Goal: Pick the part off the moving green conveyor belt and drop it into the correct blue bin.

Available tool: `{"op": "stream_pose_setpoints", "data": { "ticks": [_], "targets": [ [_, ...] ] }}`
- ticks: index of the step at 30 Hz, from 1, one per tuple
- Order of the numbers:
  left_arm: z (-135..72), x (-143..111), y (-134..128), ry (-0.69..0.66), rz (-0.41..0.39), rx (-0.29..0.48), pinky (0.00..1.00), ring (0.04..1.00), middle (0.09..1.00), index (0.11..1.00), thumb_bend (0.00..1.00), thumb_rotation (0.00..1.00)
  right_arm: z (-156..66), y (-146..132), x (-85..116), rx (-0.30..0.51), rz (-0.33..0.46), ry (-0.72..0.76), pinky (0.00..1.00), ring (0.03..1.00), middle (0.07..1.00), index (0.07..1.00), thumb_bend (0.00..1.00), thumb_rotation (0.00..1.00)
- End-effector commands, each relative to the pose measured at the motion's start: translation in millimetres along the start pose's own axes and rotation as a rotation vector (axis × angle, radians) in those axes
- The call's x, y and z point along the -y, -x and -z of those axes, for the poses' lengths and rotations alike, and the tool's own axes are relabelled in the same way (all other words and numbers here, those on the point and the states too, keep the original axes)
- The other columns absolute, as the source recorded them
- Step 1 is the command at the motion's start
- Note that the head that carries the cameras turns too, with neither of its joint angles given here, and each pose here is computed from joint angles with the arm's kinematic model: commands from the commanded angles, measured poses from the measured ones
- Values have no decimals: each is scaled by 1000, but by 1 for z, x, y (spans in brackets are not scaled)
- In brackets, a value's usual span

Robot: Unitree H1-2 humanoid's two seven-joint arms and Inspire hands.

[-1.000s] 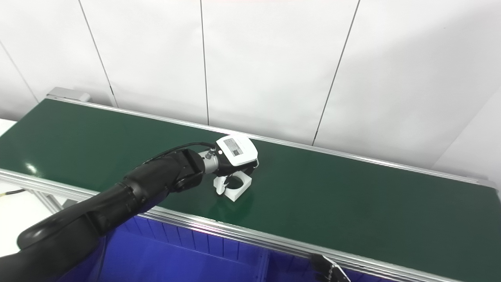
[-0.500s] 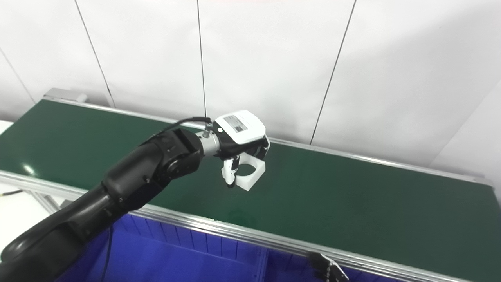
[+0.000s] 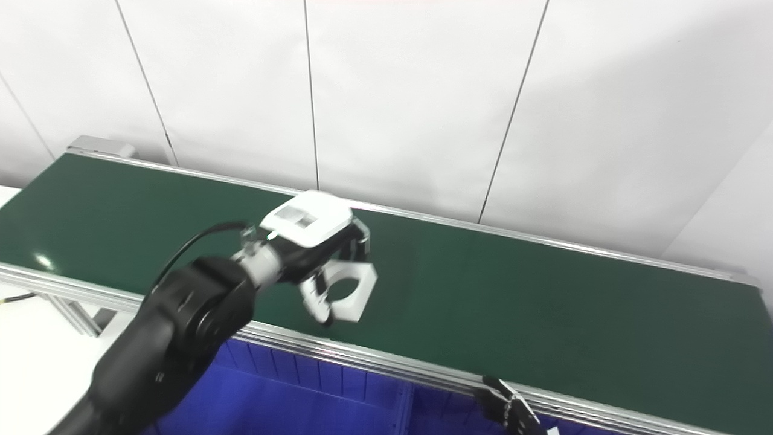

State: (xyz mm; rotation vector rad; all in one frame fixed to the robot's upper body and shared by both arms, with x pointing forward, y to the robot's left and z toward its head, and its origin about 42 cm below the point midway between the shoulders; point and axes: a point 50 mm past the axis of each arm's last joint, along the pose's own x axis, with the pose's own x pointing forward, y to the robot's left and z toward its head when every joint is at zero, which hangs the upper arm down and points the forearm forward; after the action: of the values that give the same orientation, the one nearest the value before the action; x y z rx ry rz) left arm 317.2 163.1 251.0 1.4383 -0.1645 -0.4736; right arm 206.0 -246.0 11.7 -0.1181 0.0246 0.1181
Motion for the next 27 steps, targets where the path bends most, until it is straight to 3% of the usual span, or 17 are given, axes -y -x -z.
{"op": "stream_pose_setpoints", "data": {
  "ticks": [1,14,27],
  "targets": [
    [0,-5,9,17,-71,-30,142,219,473,485,524,0,-21,-11,3,121,0,-4,756,795,839,805,1000,270],
    [10,63,36,26,44,-106,160,234,473,487,524,0,-46,-25,4,218,-12,-20,744,794,829,801,1000,270],
    [15,89,36,15,101,-161,176,256,473,486,523,0,-58,-27,4,244,-13,-26,758,798,834,812,1000,260]
  ]
}}
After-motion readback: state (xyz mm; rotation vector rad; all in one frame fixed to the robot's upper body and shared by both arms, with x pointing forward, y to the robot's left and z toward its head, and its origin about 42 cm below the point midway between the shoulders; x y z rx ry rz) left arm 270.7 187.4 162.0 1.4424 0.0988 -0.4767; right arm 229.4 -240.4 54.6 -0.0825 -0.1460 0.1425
